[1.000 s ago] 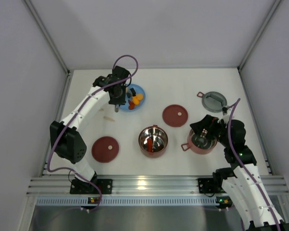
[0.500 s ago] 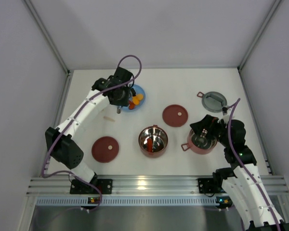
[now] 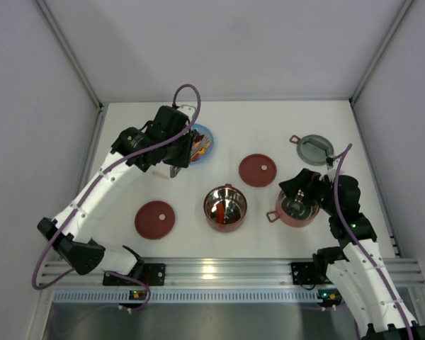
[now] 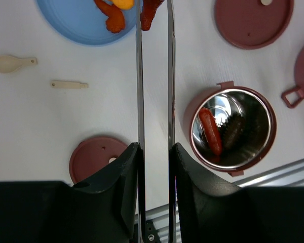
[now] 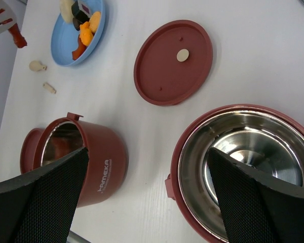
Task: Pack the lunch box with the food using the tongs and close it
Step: Place the fake food in the packing box.
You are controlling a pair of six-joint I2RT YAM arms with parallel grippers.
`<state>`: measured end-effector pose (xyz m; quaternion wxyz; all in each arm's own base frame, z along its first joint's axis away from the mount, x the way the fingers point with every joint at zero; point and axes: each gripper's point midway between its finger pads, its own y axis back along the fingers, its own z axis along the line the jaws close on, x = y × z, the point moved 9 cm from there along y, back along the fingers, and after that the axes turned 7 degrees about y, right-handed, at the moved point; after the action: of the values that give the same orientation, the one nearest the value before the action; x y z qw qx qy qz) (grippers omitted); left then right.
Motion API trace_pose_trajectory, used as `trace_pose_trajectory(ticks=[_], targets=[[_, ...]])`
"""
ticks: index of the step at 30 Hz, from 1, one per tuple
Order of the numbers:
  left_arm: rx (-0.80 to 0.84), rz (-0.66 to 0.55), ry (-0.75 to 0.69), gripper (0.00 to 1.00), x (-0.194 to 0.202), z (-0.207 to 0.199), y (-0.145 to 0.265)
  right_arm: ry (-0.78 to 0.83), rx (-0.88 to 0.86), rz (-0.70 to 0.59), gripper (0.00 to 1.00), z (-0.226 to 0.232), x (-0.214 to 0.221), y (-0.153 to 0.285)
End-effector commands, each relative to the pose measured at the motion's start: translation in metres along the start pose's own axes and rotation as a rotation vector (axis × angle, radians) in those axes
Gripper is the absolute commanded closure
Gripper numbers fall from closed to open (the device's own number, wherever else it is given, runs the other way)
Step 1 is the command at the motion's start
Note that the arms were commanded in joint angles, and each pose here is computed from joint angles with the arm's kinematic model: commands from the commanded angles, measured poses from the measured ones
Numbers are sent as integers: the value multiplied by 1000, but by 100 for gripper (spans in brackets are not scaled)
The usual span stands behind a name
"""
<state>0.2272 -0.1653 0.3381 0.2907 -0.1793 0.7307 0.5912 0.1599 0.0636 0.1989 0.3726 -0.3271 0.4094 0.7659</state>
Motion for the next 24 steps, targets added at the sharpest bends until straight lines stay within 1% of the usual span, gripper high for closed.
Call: trace_pose_trajectory(ticks=[1, 9, 11, 15, 18, 24], targets=[[98, -46, -34, 100, 3, -4, 40, 5, -14, -61, 0, 6, -17, 2], [233, 4, -139, 100, 32, -10, 67, 5, -13, -69, 0, 7, -20, 2], [259, 16, -147, 100, 37, -13, 70, 4, -10, -69, 1, 6, -20, 2], [261, 50, -145, 100, 50, -12, 72, 3, -10, -67, 1, 6, -20, 1], [322, 84, -144, 100, 59, -17, 76, 4, -8, -70, 1, 6, -20, 1], [356, 140, -153, 100, 74, -19, 74, 7, -7, -67, 1, 5, -19, 1]])
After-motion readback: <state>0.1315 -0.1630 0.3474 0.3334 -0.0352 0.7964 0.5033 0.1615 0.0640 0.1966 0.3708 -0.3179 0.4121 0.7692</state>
